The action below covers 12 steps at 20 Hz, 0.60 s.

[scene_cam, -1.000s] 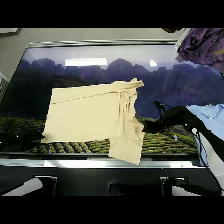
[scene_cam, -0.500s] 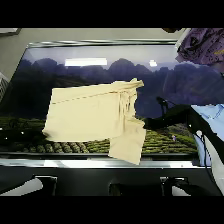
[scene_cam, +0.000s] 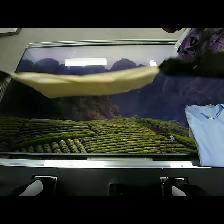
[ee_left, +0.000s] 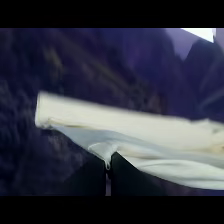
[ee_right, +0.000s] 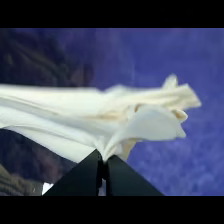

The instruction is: Fold the clothes and pants, and hang the long-sleeved shirts on hangers.

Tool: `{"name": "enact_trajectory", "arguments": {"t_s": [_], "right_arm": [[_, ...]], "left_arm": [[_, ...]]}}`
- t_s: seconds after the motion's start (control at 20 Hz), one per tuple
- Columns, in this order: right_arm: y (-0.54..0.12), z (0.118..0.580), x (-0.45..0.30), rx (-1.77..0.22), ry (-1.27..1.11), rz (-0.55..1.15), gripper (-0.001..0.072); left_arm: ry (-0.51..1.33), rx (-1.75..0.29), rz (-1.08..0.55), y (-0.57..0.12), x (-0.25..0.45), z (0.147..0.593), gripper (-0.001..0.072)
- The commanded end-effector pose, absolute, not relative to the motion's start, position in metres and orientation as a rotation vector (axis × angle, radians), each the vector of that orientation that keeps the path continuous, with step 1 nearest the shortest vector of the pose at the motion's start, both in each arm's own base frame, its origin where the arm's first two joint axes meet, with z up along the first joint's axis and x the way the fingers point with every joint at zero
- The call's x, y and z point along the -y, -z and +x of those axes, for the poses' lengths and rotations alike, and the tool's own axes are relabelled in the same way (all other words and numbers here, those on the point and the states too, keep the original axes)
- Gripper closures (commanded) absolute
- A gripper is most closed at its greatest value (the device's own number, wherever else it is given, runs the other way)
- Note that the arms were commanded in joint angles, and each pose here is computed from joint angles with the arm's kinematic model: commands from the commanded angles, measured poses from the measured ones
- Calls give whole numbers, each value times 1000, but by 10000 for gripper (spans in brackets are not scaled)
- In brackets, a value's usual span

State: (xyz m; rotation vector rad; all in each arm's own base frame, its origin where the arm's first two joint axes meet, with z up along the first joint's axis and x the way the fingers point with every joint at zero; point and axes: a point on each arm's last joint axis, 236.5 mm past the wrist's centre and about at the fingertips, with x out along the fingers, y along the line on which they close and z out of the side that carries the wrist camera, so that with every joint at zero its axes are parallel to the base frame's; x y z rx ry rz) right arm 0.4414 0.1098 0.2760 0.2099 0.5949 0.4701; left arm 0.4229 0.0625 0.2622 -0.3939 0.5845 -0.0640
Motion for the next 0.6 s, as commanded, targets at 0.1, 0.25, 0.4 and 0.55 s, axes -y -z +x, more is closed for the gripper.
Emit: {"name": "enact_trajectory", "arguments": {"t_s": [0.1,0.25,0.4,0.55], "right_arm": [[-490,326,-88,-133,-381,111,681],[-536,239,-75,16,-326,136,681],[-548,193,-60,71,-262,178,681],[-540,204,-56,32,-244,212,681]], "left_arm": [[-121,-105,-184,-482,-63,319,695],[-192,-81,-164,-496,-54,256,695],[-281,-121,-171,-485,-58,214,695],[-293,-169,-174,-473,-59,211,695]]}}
